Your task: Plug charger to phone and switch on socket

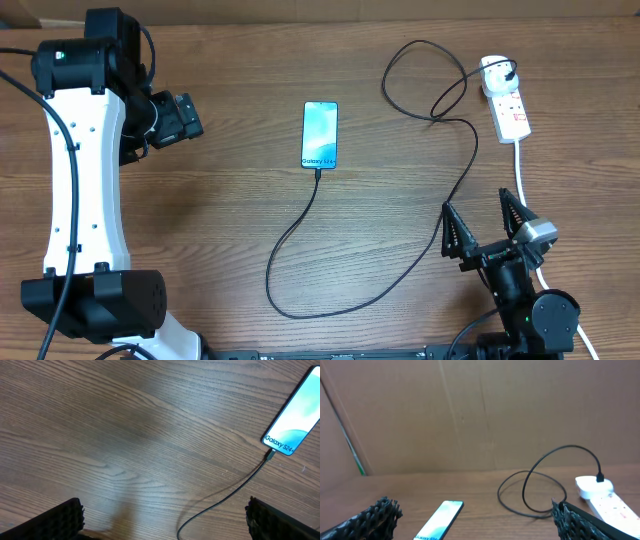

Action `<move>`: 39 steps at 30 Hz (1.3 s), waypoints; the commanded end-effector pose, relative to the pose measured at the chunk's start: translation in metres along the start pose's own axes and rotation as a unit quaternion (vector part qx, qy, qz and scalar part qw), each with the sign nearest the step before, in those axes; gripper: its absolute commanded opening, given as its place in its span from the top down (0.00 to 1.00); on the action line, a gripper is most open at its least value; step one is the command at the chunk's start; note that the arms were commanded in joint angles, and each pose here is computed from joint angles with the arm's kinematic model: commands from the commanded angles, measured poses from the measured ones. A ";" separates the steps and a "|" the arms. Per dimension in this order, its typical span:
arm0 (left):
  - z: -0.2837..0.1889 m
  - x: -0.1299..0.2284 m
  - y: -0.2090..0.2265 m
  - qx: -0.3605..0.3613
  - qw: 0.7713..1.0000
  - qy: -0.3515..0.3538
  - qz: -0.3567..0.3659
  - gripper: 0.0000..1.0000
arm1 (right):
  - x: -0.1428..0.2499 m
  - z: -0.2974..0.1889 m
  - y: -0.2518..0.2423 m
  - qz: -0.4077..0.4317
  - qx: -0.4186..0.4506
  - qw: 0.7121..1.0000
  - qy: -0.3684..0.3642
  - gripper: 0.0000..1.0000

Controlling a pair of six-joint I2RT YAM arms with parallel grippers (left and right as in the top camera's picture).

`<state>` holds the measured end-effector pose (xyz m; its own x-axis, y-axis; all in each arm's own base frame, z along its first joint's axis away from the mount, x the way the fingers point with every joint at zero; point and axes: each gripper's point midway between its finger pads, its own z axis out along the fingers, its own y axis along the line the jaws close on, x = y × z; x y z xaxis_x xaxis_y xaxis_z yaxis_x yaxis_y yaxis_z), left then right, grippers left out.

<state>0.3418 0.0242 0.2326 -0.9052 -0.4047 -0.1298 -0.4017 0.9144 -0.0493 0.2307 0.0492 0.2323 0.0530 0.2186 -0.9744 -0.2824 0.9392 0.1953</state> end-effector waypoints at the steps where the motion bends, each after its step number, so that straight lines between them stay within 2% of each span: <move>1: 0.003 0.000 -0.001 -0.005 1.000 0.001 -0.006 0.00 | -0.001 0.000 -0.001 -0.027 0.003 1.000 -0.015 0.00; 21: 0.003 0.000 -0.001 -0.005 1.000 0.001 -0.006 0.00 | 0.003 0.003 -0.013 -0.062 0.027 0.996 -0.055 0.00; 27: 0.003 0.000 -0.001 -0.005 1.000 0.001 -0.006 0.00 | 0.019 0.004 -0.018 -0.070 0.036 0.997 -0.022 0.00; 35: 0.003 0.000 -0.001 -0.005 1.000 0.001 -0.006 0.00 | 0.058 0.001 -0.034 -0.056 0.069 0.994 0.058 0.00; 39: 0.003 0.000 -0.001 -0.005 1.000 0.001 -0.006 0.00 | 0.057 0.001 -0.038 -0.057 0.081 0.993 0.056 0.00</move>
<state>0.3418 0.0241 0.2326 -0.9052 -0.4047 -0.1297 -0.4017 0.9144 -0.0497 0.2442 0.0316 0.1725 -0.0383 0.0926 -0.9950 -0.1552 0.9831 0.0975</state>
